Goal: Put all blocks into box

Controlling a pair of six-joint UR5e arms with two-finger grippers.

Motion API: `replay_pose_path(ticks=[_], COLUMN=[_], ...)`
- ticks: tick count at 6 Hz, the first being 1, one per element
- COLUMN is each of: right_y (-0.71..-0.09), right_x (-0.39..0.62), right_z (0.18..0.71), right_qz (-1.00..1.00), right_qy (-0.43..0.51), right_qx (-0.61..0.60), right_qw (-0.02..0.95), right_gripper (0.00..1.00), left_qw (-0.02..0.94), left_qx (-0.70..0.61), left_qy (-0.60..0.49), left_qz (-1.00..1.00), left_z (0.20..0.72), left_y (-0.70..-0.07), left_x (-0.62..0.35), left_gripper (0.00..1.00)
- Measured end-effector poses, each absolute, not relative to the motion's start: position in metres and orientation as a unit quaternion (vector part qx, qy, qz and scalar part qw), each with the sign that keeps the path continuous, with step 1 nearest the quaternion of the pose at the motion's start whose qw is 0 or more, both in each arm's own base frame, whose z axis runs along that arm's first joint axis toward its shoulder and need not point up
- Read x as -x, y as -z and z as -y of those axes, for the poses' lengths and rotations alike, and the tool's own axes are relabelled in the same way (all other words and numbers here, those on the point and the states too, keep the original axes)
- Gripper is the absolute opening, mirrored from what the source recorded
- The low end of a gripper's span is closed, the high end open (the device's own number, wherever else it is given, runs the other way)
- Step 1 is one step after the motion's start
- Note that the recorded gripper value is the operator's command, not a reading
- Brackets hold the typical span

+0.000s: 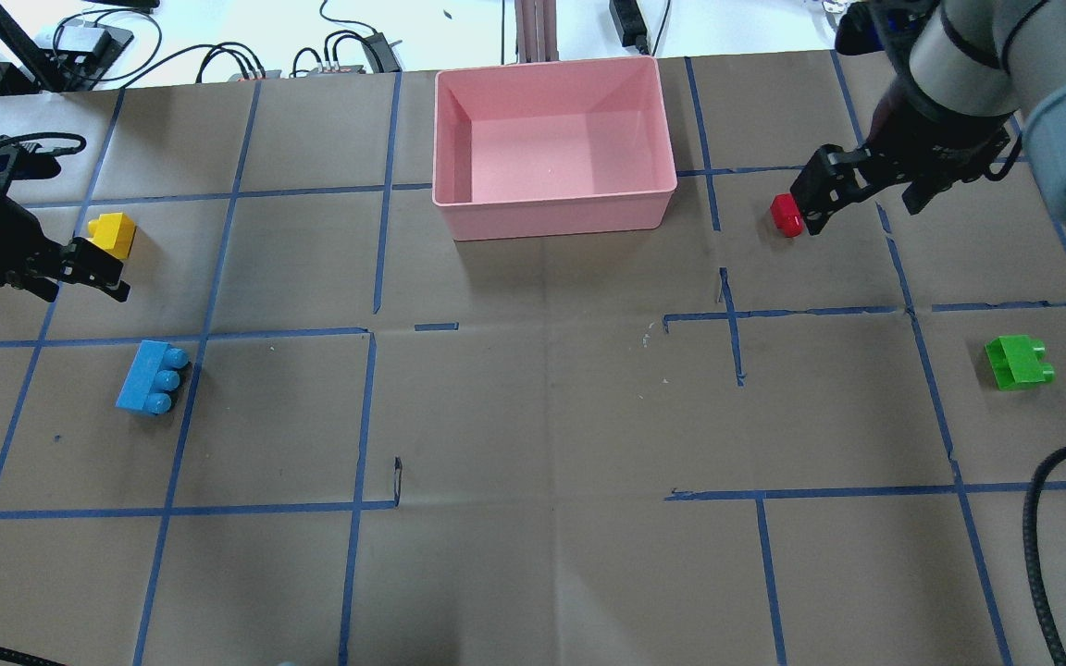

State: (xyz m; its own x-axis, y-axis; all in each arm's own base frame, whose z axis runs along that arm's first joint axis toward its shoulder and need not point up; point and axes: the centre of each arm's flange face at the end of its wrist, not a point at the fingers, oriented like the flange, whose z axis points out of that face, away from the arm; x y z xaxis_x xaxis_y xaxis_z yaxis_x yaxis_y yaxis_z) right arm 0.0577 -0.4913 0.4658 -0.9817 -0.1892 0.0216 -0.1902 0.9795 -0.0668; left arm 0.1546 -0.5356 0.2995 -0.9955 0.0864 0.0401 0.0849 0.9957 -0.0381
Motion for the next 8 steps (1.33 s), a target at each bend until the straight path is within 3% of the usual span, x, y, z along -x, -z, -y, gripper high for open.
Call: replay_pose_path(ticks=[4, 8], right_y=[-0.448, -0.319], right_x=[0.102, 0.199], right_z=[0.492, 0.444], right_qz=[0.993, 0.992], right_qy=[-0.063, -0.095], right_qx=[-0.097, -0.083], right_qw=[0.028, -0.029], right_gripper=[0.99, 0.99], left_qw=[0.029, 0.007], left_qx=[0.072, 0.091], left_qy=[-0.003, -0.006], left_qz=[0.997, 0.996], left_z=[0.519, 0.509], left_y=[-0.211, -0.202], left_x=[-0.138, -0.142], left_gripper=[0.99, 0.99])
